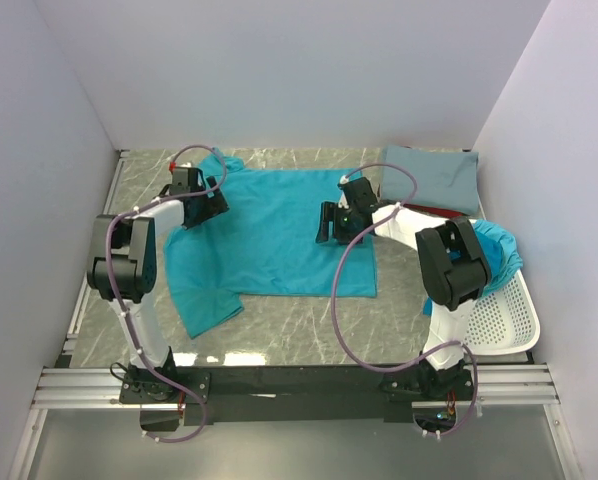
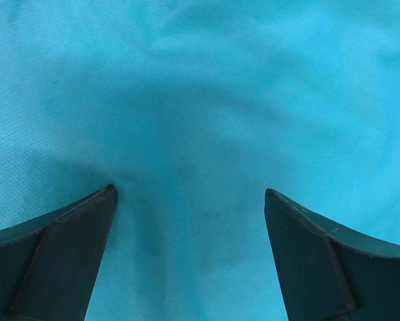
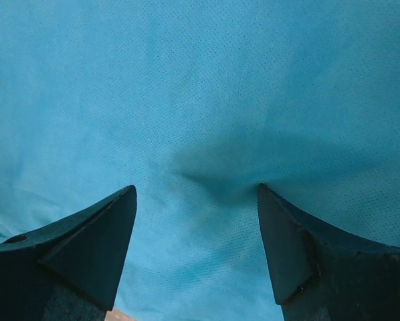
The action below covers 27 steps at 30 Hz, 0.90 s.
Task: Fold and stack the t-shirts
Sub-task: Flatten the tshirt out
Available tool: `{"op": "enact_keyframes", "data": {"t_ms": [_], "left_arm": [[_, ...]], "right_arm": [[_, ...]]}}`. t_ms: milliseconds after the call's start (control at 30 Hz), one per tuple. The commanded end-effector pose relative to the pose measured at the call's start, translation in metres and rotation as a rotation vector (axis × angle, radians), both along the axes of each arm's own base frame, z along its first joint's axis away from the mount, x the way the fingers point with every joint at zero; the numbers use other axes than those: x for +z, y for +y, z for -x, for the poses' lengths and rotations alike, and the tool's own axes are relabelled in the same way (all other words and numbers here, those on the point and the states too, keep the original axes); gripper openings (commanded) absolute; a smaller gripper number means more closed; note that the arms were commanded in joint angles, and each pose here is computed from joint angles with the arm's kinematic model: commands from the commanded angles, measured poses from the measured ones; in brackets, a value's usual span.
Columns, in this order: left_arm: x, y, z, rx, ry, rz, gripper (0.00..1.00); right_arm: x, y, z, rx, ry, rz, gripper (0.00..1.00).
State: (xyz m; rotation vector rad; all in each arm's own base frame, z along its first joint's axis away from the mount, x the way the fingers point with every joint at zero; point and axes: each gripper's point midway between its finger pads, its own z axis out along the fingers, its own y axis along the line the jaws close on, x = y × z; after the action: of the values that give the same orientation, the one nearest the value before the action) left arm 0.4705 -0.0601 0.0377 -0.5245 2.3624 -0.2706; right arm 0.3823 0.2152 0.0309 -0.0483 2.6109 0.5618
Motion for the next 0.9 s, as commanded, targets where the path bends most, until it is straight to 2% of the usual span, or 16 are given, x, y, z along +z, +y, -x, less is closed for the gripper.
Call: {"op": "enact_keyframes", "data": {"t_ms": [0,467,733,867], "left_arm": [[-0.016,-0.011,-0.003,-0.021,0.049,0.043,0.99],[0.001,-0.016,-0.063,-0.037,0.006,0.036,0.99],[-0.01,-0.017,-0.084,-0.047,0.014,0.026,0.99],[0.003,-0.021,-0.094,-0.059,-0.027,0.041,0.99]], "right_arm": [[-0.009,-0.008,-0.007,-0.005,0.036,0.031,0.8],[0.006,-0.022,-0.057,-0.037,0.024,-0.012,0.79],[0.011,-0.024,-0.076,-0.037,0.013,-0.04,0.79],[0.014,-0.021,-0.083,-0.022,0.004,-0.053,0.79]]}}
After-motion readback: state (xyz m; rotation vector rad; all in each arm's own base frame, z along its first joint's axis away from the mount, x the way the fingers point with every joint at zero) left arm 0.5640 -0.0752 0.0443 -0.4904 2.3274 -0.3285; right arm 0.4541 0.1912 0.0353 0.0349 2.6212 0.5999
